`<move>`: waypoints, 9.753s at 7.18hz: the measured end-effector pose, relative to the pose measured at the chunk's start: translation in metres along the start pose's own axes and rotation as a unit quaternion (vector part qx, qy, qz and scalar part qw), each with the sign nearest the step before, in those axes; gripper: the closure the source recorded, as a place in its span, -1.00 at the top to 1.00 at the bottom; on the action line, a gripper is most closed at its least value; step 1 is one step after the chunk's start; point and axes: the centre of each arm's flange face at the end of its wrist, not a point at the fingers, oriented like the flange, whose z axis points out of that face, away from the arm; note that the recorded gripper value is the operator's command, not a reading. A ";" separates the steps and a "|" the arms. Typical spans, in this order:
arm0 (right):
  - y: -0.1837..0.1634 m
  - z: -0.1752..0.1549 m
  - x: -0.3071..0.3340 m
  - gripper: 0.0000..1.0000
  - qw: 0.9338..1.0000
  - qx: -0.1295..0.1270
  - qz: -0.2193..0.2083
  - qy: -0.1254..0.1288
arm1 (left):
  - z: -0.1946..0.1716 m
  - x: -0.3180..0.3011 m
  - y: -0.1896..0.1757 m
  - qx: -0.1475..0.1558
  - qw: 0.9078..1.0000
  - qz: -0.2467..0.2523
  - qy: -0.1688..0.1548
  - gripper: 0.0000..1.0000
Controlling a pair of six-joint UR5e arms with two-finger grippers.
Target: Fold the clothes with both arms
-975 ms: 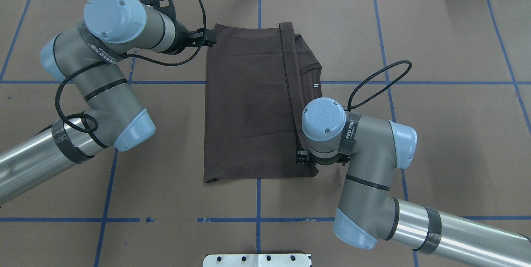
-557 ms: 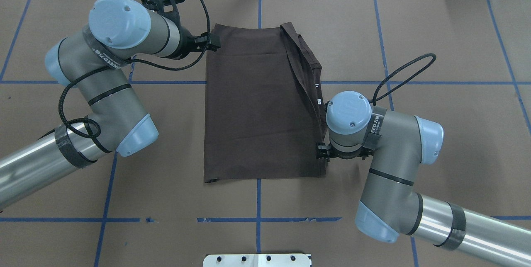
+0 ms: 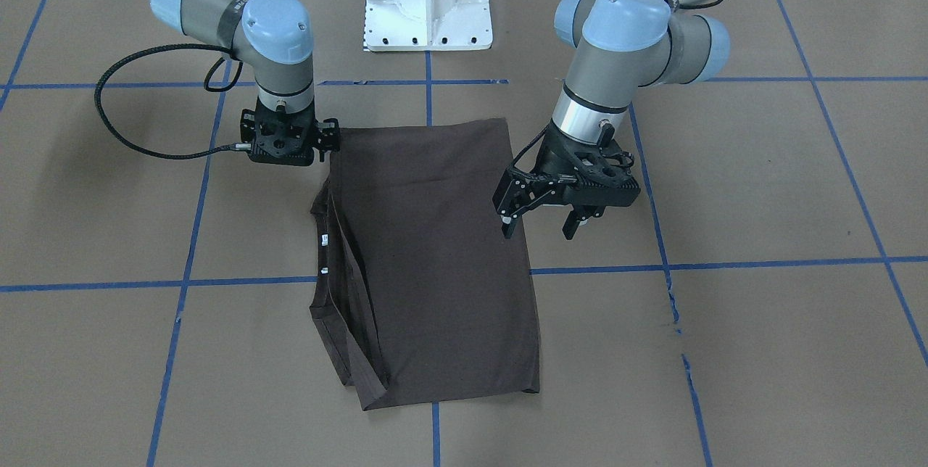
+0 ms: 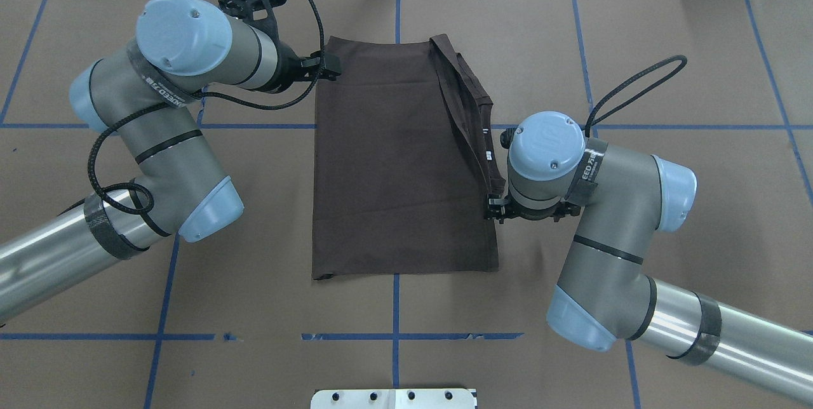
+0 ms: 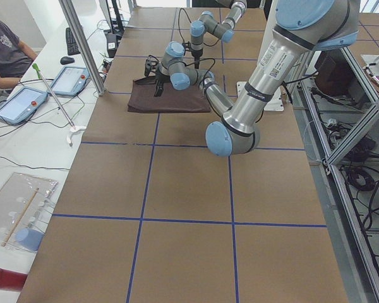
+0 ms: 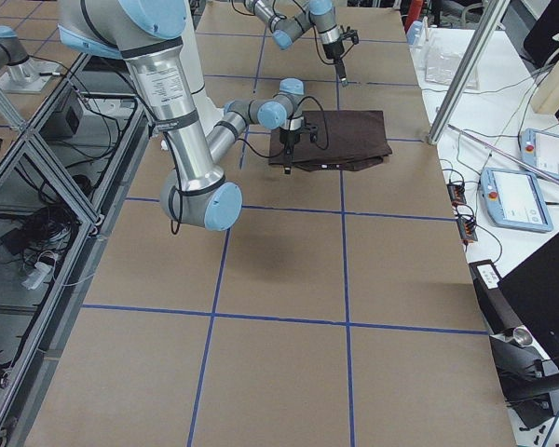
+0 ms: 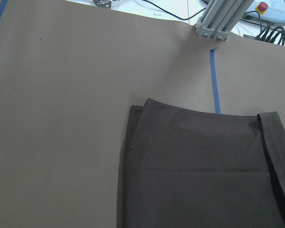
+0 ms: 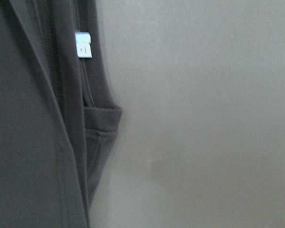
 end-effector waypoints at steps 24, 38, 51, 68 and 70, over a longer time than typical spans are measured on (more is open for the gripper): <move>-0.232 0.043 0.004 1.00 0.999 0.024 -0.041 -0.015 | -0.076 -0.014 -0.002 0.018 0.998 0.031 0.052 1.00; -0.063 -0.088 -0.008 1.00 0.990 -0.013 0.028 -0.137 | 0.015 0.009 0.225 -0.094 0.959 -0.257 -0.072 0.98; -0.061 -0.086 -0.008 1.00 0.990 -0.017 0.031 -0.137 | 0.032 -0.006 0.278 -0.095 0.958 -0.243 -0.123 0.58; -0.029 -0.062 0.002 1.00 0.983 -0.033 0.099 -0.150 | 0.000 0.013 0.278 -0.107 0.959 -0.245 -0.091 -1.00; 0.014 -0.036 -0.019 1.00 0.969 -0.028 0.183 -0.162 | 0.000 0.012 0.278 -0.108 0.959 -0.244 -0.091 -1.00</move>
